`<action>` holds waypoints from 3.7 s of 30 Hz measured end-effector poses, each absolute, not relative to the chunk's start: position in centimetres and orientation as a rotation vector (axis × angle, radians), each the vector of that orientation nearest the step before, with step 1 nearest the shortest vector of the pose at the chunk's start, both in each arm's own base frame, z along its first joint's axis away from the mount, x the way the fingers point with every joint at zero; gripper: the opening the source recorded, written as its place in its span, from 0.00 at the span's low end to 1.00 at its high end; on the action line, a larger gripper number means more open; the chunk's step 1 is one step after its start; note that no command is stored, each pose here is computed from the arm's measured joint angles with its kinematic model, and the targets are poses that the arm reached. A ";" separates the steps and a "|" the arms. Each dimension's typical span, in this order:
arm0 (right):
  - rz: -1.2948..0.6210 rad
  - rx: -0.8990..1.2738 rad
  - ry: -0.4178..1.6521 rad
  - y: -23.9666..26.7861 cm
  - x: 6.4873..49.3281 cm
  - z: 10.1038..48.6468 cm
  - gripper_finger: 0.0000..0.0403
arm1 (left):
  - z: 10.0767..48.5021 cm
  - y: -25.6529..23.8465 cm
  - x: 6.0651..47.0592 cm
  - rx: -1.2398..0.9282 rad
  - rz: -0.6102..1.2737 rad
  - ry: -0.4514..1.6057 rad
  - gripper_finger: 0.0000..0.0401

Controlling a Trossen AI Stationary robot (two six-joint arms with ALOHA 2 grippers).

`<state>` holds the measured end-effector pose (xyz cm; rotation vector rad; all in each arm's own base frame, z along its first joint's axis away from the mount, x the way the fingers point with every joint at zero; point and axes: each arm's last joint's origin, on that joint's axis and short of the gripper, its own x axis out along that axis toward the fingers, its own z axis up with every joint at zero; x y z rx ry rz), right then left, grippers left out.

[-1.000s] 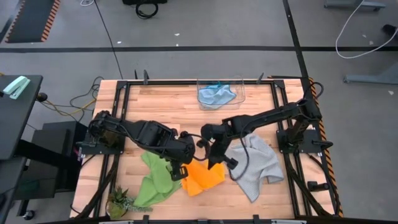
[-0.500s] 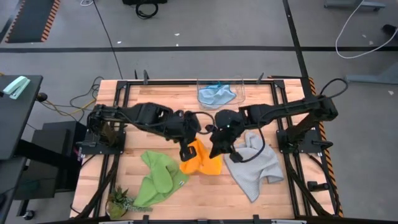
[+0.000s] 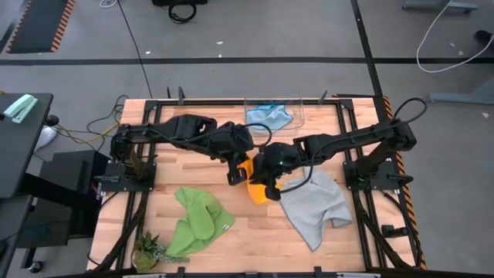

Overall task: Fold microfiber towels
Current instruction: Fold the orange microfiber cloth

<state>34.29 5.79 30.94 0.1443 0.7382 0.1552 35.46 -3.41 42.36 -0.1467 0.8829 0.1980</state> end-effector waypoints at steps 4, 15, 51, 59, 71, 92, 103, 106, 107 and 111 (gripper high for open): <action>0.087 0.160 0.764 6.3 34.3 30.4 0.18 | 42.4 -2.6 35.5 -0.129 0.207 0.884 0.01; -0.065 0.242 0.752 6.4 34.2 29.6 0.18 | 42.6 -0.7 35.8 -0.054 0.204 0.864 0.00; -0.296 0.269 0.744 3.3 29.3 29.6 0.18 | 42.8 0.1 36.0 -0.068 0.113 0.850 0.00; -0.254 0.311 0.794 6.1 30.1 27.9 0.19 | 43.0 0.6 36.2 -0.063 0.117 0.814 0.00; -0.349 0.308 0.782 3.5 31.2 27.2 0.26 | 43.0 0.5 36.3 -0.073 0.093 0.813 0.00; -0.328 0.302 0.705 2.3 32.5 27.3 0.27 | 43.2 1.0 36.4 -0.076 0.075 0.791 0.00; -0.324 0.270 0.721 2.4 32.7 26.8 0.18 | 43.7 1.1 36.1 -0.081 0.076 0.759 0.00; -0.313 0.266 0.722 2.9 32.7 26.8 0.09 | 44.2 1.4 35.8 -0.086 0.086 0.738 0.00; -0.318 0.258 0.717 3.1 32.7 26.9 0.05 | 44.3 1.6 35.7 -0.090 0.092 0.737 0.00; -0.384 0.222 0.691 3.6 32.5 26.9 0.03 | 44.4 2.2 35.6 -0.096 0.108 0.728 0.00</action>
